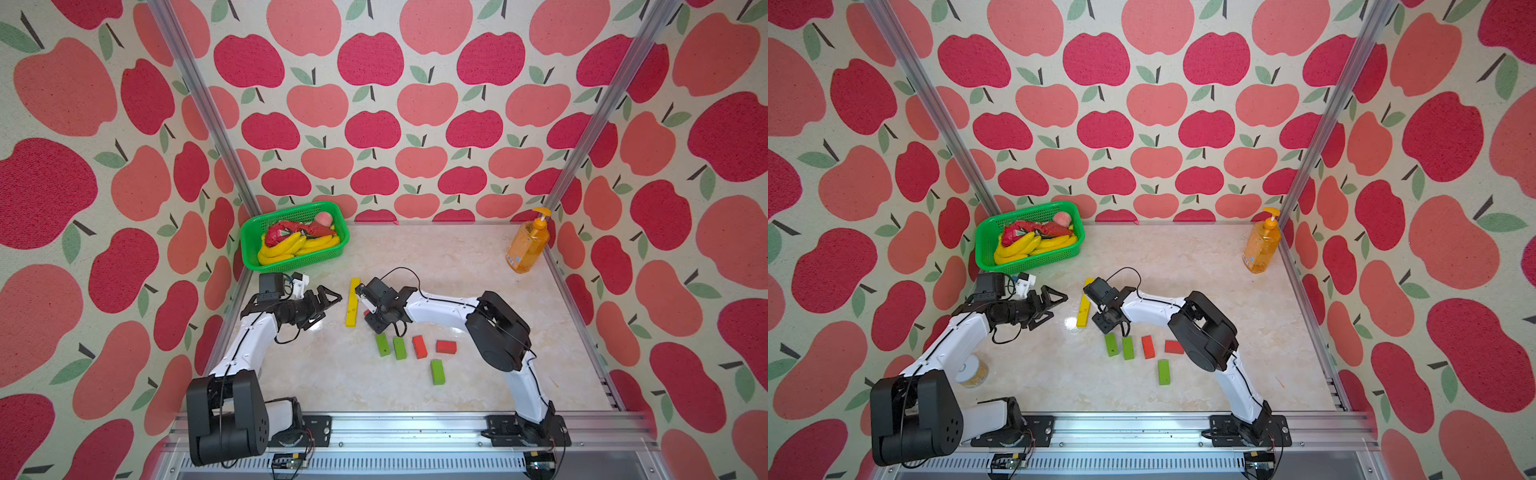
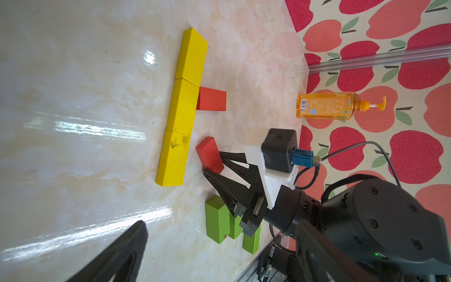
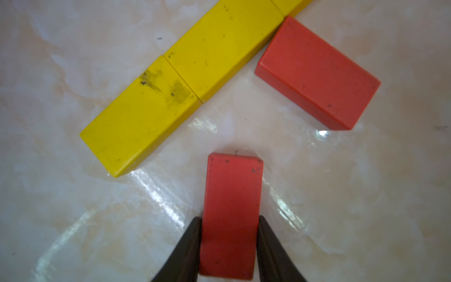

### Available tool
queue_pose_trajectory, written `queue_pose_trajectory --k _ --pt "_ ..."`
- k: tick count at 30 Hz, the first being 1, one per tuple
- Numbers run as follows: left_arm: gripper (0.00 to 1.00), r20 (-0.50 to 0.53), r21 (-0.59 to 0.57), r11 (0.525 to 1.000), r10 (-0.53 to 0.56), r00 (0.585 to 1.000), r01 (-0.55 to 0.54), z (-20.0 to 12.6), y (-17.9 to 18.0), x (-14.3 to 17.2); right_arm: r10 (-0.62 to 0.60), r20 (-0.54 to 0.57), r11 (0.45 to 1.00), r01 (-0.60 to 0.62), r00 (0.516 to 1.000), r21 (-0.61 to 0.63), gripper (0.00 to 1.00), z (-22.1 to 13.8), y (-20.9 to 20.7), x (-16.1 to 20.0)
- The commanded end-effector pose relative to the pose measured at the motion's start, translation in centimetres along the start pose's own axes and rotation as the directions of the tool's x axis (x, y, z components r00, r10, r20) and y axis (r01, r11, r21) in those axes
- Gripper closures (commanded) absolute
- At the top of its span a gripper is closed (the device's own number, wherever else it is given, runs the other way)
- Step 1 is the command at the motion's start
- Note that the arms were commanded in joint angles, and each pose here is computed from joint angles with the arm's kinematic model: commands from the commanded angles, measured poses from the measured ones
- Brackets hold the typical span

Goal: Assemble the letter k with building blocks
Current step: Assemble the building block at the center of the board.

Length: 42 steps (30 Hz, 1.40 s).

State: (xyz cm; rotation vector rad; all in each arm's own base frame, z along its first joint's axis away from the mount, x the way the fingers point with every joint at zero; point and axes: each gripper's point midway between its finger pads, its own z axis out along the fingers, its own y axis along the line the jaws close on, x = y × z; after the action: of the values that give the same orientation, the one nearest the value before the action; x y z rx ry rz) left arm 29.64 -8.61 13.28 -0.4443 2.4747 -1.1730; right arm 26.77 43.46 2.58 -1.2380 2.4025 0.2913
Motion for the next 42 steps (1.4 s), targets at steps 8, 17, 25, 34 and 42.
queue_pose_trajectory --k 8,17,25,34,42 --pt "0.02 0.004 -0.029 0.998 -0.048 0.999 0.048 -0.1 0.9 0.4 -0.120 -0.029 0.986 0.116 0.992 -0.117 0.65 0.4 -1.5 1.3" --pt "0.02 -0.004 -0.031 0.998 -0.053 0.999 0.053 0.1 1.0 0.4 -0.185 -0.026 0.972 0.179 0.982 -0.154 0.63 0.5 -2.2 0.8" --pt "0.02 -0.032 -0.044 0.997 -0.069 0.997 0.068 0.4 1.4 0.5 -0.214 -0.008 0.960 0.209 0.977 -0.184 0.63 0.5 -1.6 0.5" --pt "0.02 -0.045 -0.054 0.995 -0.081 0.996 0.079 0.6 1.8 0.5 -0.223 -0.003 0.958 0.219 0.975 -0.184 0.63 1.0 -1.6 -0.3" --pt "0.02 -0.048 -0.060 0.995 -0.088 0.995 0.085 0.7 2.0 0.7 -0.229 0.005 0.955 0.225 0.974 -0.193 0.63 1.1 -1.5 -0.8"
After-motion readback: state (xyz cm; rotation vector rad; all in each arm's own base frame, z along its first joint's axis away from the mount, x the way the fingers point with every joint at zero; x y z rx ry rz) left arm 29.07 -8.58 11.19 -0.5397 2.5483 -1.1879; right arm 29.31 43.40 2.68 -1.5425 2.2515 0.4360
